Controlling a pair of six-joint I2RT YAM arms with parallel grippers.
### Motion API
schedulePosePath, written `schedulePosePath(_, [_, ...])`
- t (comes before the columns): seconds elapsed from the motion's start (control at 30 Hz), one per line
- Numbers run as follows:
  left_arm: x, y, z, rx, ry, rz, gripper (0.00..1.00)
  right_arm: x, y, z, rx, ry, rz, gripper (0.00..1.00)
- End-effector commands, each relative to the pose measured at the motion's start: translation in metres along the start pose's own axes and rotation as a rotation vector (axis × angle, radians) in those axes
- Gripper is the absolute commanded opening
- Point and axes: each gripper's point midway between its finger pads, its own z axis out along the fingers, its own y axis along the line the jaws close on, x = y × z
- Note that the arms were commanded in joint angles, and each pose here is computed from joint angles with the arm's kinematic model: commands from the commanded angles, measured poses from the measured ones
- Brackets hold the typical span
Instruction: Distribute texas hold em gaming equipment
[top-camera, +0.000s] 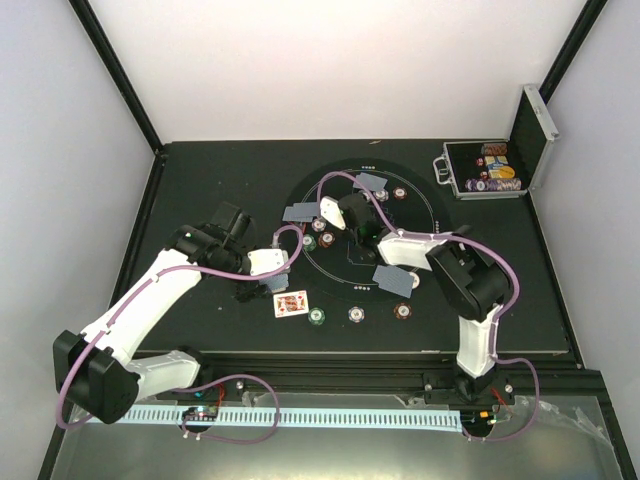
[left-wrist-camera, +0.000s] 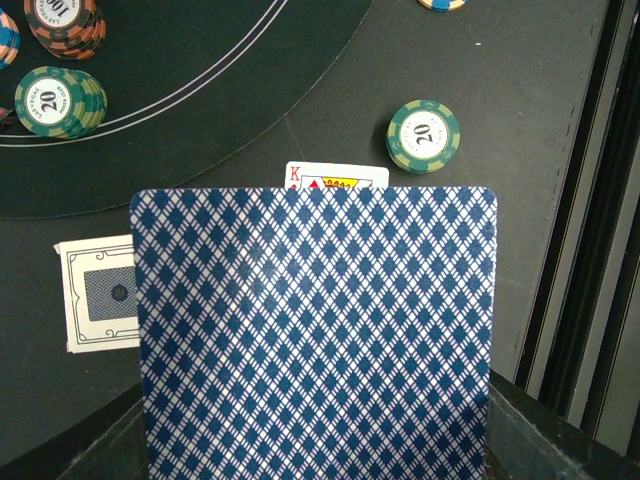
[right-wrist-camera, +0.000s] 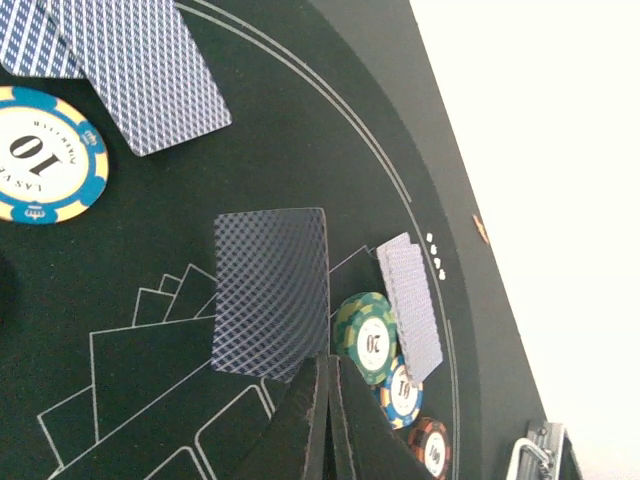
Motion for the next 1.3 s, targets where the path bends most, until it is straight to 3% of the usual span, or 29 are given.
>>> schedulePosePath(0.0, [-0.003, 0.004, -0.008, -0.034, -0.012, 0.019, 0.02, -0.016, -0.012, -0.017, 0.026, -0.070, -0.039, 0.01])
schedulePosePath(0.3, [0.001, 0.002, -0.005, -0.035, -0.002, 0.018, 0.02, -0.013, -0.024, -0.022, 0.192, -0.073, -0.179, 0.01])
schedulePosePath(0.6, [0.004, 0.003, -0.005, -0.045, 0.004, 0.027, 0.02, 0.007, 0.007, -0.016, 0.154, -0.014, -0.240, 0.01])
schedulePosePath(0.67, [0.004, 0.003, -0.005, -0.045, 0.003, 0.027, 0.02, 0.011, 0.018, -0.018, 0.129, -0.006, -0.242, 0.07])
schedulePosePath(0.8, [0.003, 0.003, -0.006, -0.047, 0.001, 0.028, 0.02, 0.021, 0.041, -0.023, 0.047, 0.019, -0.239, 0.35])
schedulePosePath(0.87, [0.002, 0.003, -0.006, -0.046, -0.001, 0.028, 0.02, 0.024, 0.046, -0.028, 0.019, 0.030, -0.206, 0.44])
schedulePosePath(1.1, [0.001, 0.001, -0.005, -0.033, -0.011, 0.020, 0.02, 0.024, 0.030, -0.056, -0.011, 0.051, -0.036, 0.62])
schedulePosePath(1.13, [0.000, 0.001, -0.005, -0.032, -0.014, 0.019, 0.02, 0.023, 0.020, -0.059, 0.013, 0.055, 0.014, 0.67])
schedulePosePath(1.27, [-0.002, 0.000, -0.006, -0.027, -0.025, 0.015, 0.02, 0.014, -0.020, -0.072, 0.048, 0.058, 0.313, 0.71])
